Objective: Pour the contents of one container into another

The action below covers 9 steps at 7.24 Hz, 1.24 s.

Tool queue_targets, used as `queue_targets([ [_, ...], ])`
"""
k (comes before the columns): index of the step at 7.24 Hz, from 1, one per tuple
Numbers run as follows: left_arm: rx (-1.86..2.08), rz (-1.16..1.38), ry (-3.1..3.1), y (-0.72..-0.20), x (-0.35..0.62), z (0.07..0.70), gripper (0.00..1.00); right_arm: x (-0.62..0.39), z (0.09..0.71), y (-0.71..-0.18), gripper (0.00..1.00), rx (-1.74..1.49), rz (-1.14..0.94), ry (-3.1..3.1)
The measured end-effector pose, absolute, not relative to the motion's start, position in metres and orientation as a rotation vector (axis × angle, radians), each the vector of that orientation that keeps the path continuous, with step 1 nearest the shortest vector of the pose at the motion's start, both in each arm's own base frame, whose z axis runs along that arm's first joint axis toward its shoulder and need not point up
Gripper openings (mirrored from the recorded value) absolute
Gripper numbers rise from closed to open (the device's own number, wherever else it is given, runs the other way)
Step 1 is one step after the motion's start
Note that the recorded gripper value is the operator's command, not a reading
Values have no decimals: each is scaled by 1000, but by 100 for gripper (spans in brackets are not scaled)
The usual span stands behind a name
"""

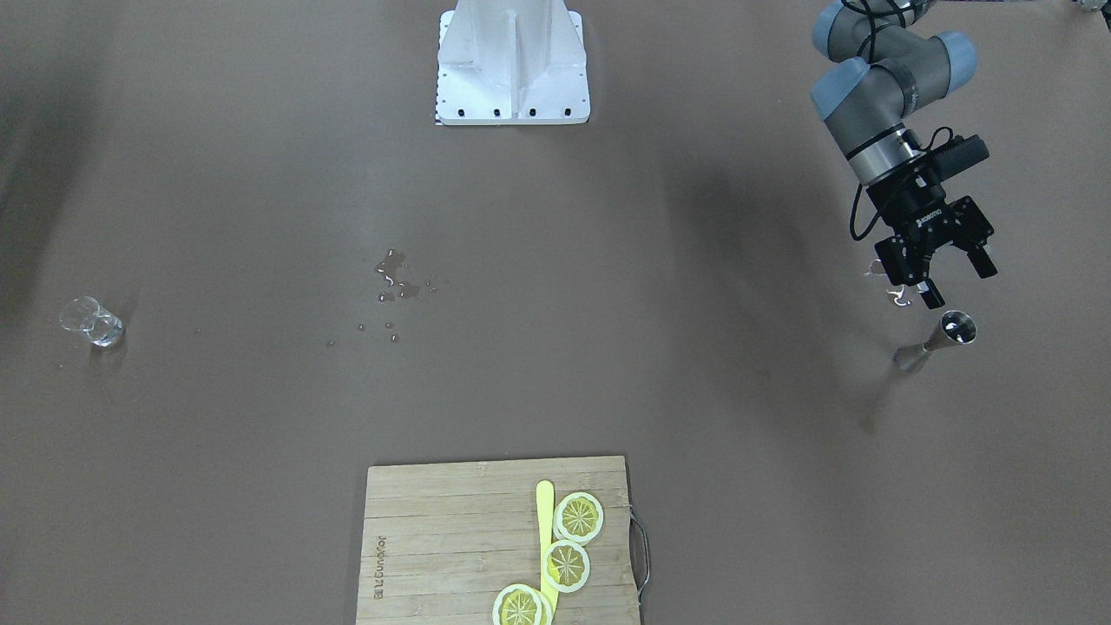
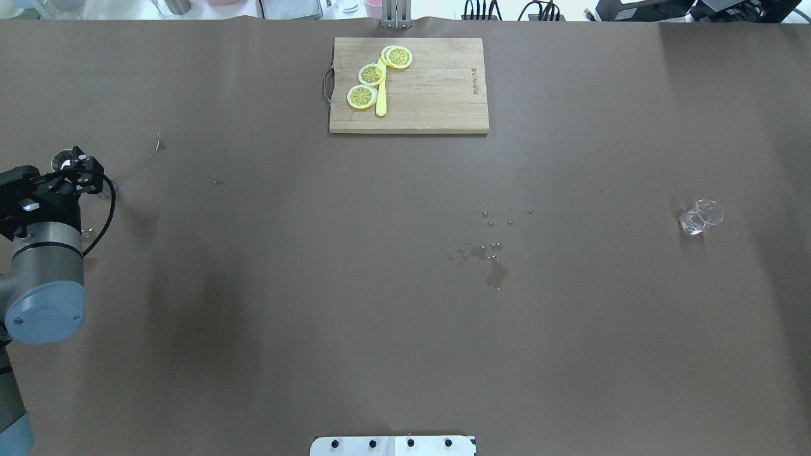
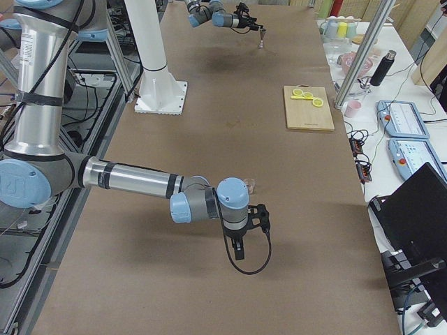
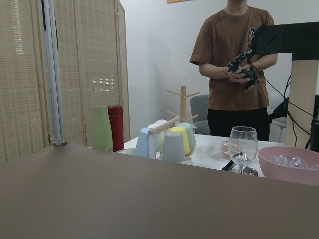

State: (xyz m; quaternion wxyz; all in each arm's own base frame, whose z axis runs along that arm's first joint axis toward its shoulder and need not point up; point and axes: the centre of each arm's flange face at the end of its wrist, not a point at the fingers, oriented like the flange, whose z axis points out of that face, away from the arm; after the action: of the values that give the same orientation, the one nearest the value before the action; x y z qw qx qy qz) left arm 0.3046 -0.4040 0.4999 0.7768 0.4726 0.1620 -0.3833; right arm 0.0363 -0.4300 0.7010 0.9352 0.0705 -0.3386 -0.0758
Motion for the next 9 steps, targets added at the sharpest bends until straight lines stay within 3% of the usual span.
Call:
queue_targets([
  [5,924,-661,417,-415,312,431,97,32,702,-436,100,128,-152,-747],
  [9,819,-453,558,-421,357,366,97,27,660,-460,100,-24,-94,-794],
])
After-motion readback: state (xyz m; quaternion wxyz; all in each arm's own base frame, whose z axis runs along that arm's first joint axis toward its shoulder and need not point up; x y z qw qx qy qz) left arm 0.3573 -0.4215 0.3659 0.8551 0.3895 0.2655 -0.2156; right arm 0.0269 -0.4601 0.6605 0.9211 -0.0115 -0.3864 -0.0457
